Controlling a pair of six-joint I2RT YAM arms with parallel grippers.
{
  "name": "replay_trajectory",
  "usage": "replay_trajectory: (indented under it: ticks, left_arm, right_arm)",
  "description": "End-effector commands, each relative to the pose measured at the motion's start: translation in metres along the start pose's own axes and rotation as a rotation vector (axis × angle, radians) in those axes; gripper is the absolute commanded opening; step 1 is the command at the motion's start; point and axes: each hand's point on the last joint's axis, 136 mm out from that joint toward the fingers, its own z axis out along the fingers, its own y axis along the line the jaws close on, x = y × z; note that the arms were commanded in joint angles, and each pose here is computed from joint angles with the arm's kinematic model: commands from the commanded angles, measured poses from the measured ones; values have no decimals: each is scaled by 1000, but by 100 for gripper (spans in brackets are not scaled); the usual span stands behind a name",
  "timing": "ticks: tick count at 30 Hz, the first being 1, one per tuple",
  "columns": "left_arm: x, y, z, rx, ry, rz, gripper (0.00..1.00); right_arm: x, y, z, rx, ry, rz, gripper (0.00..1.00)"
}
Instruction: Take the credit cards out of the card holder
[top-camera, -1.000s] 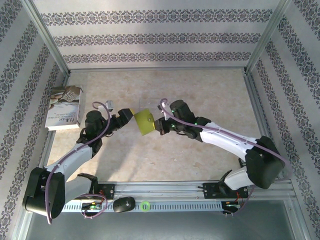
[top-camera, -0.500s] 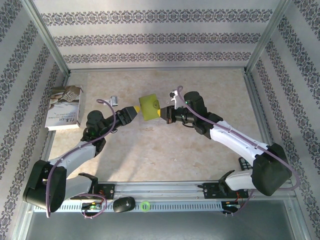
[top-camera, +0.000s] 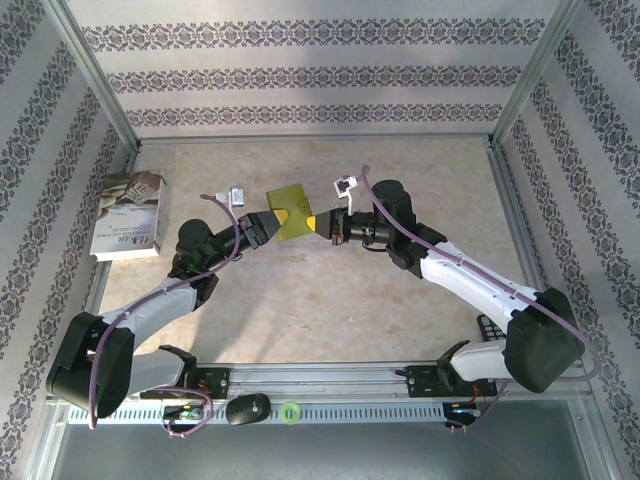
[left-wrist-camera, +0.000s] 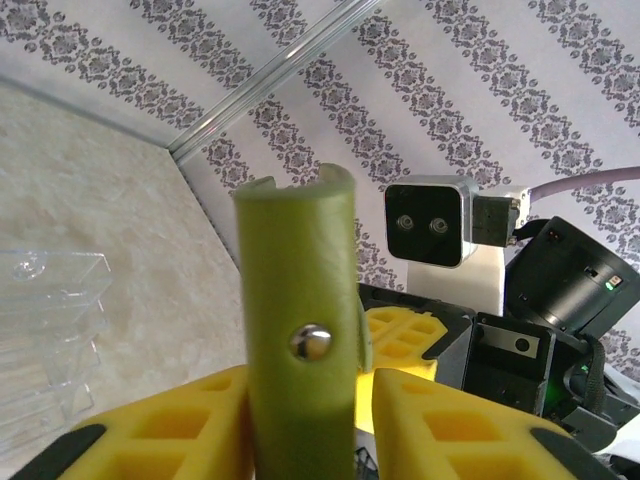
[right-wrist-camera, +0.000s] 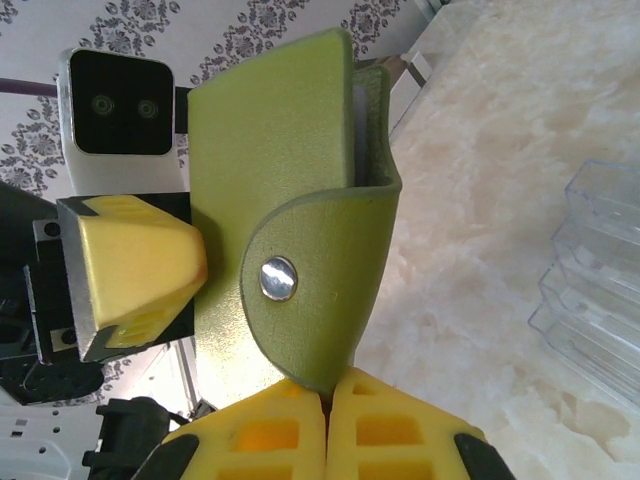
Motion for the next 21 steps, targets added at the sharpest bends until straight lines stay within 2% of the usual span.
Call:
replay_trajectory:
  ticks: [1, 3, 4, 7, 9, 10, 14, 17, 21]
  left_arm:
    - [-6, -31, 8, 93, 6, 70, 28]
    - [-4, -29, 10, 70, 18, 66, 19]
    - [-3, -29, 12, 60, 26, 68, 15]
    - [1, -25, 13, -2, 41, 85, 6]
    - [4, -19, 12, -68, 38, 96, 0]
    - [3, -18, 11, -93, 30, 104, 0]
    - [5, -6, 6, -195, 12, 113, 0]
    - [7, -7, 8, -244, 16, 147, 0]
    - [11, -11, 12, -276, 27, 183, 0]
  right_arm:
    - [-13, 8, 1, -39, -21, -5, 0]
    - [-11, 3, 3, -7, -7, 10, 0]
    - [-11, 0, 2, 14, -5, 14, 5]
    - [-12, -15, -4, 113, -18, 26, 30]
    - [-15, -25, -12, 198, -41, 25, 39]
    - [-17, -28, -16, 233, -52, 19, 42]
    - [-25, -37, -35, 372, -117, -8, 48]
    - [-31, -29, -40, 397, -165, -44, 50]
    - [-37, -8, -33, 399, -169, -114, 51]
